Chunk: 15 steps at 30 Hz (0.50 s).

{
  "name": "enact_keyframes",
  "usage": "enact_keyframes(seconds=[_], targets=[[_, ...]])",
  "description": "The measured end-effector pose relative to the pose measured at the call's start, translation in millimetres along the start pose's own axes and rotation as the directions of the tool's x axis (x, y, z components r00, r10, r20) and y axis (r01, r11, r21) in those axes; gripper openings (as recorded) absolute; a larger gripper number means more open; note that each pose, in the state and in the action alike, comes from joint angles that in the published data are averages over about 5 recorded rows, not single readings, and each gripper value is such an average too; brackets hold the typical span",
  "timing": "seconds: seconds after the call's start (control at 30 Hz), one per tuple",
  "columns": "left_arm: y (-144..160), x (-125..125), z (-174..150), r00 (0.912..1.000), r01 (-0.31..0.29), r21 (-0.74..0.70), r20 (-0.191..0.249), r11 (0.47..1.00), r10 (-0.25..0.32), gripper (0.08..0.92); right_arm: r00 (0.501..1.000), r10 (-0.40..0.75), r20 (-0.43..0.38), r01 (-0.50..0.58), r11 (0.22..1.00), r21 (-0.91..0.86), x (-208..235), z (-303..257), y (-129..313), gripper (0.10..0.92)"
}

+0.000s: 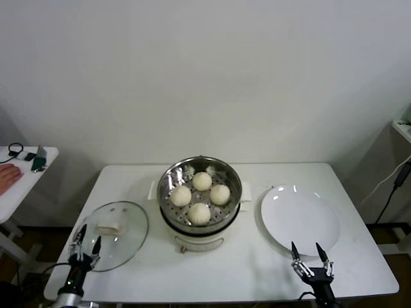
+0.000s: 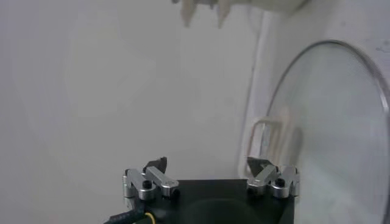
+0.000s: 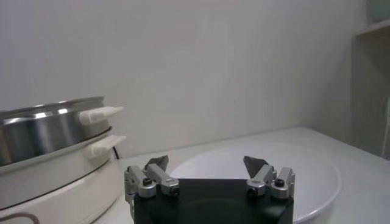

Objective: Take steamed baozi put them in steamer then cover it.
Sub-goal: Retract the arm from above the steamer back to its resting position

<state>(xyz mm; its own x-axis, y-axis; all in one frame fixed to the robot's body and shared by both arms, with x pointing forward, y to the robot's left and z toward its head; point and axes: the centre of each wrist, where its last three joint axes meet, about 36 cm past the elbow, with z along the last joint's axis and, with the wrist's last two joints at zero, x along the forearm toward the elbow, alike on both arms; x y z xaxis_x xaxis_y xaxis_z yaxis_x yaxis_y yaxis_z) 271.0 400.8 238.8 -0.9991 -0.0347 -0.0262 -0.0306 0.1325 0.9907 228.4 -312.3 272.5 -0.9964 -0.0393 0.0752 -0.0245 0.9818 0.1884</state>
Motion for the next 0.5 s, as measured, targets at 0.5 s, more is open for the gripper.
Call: enact_keyframes(seconds=[0.5], targets=[[-14.6, -48.1, 6.5, 0.9997, -0.008, -0.097, 0.021, 0.995, 0.010, 0.823, 1.000, 0.011, 0.002, -0.011, 1.000, -0.007, 12.8, 9.1, 5.3, 0.823]])
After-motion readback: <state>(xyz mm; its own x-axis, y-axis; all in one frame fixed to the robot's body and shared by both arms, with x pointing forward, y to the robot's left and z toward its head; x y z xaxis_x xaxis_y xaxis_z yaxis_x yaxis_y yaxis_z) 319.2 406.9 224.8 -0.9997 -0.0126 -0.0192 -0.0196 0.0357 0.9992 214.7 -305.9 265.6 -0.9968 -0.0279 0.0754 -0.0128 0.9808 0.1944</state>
